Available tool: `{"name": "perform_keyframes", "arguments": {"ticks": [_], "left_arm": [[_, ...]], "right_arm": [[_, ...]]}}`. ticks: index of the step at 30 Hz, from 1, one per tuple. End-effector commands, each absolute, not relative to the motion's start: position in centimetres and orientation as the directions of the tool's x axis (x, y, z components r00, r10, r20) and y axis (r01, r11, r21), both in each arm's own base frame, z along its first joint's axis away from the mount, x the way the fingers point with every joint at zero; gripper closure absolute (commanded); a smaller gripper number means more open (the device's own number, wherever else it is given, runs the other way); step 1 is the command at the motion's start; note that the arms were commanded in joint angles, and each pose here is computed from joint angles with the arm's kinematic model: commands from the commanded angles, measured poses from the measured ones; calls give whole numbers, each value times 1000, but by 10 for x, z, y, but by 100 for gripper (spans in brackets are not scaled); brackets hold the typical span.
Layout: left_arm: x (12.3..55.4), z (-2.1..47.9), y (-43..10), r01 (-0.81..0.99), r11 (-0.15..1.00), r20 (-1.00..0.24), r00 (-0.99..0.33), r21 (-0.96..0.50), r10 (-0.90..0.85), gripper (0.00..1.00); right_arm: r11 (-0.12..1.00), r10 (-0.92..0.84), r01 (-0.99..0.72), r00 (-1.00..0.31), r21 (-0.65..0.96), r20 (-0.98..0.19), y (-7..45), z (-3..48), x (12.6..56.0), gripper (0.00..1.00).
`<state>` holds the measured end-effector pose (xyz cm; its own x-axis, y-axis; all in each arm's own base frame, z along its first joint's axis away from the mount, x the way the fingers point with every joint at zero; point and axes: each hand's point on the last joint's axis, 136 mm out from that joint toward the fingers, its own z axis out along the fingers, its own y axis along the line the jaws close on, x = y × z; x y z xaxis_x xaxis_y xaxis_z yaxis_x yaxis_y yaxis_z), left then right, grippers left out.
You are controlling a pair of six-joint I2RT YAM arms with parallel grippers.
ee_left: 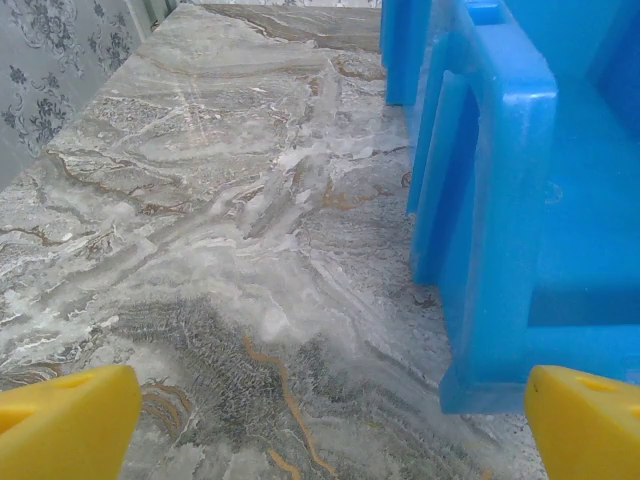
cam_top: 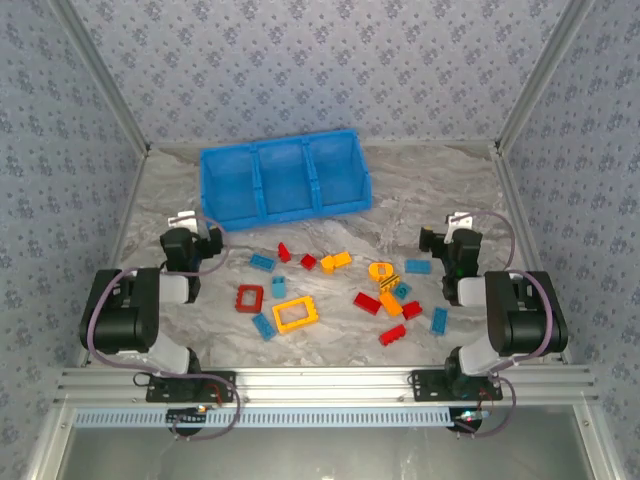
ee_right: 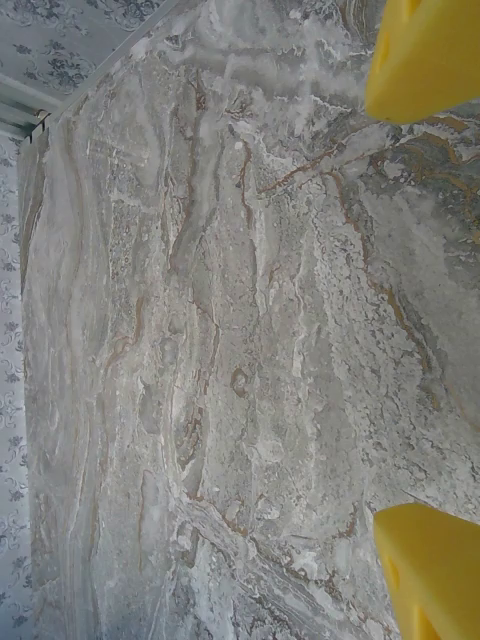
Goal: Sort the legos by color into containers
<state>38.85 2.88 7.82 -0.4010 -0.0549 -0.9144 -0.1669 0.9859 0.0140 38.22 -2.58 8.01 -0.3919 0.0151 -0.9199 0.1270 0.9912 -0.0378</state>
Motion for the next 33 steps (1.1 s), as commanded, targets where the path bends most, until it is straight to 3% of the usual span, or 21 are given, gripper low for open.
{"name": "perform_keyframes", "arguments": {"ticks": [1, 26, 30, 33], "left_arm": [[394, 90, 27, -158, 987, -929, -366, 4, -55, 2], [394, 91, 27, -156, 988, -931, -362, 4, -53, 2], [379, 141, 15, -180, 979, -947, -319, 95, 33, 2], [362, 220, -8, -155, 985, -974, -223, 80, 44, 2]], "right_arm": [[991, 9, 126, -387, -43, -922, -28, 84, 388, 0], [991, 7, 126, -382, -45, -924, -28, 85, 388, 0], [979, -41, 165, -401, -116, -915, -27, 116, 382, 0], [974, -70, 182, -313, -132, -947, -14, 193, 371, 0]]}}
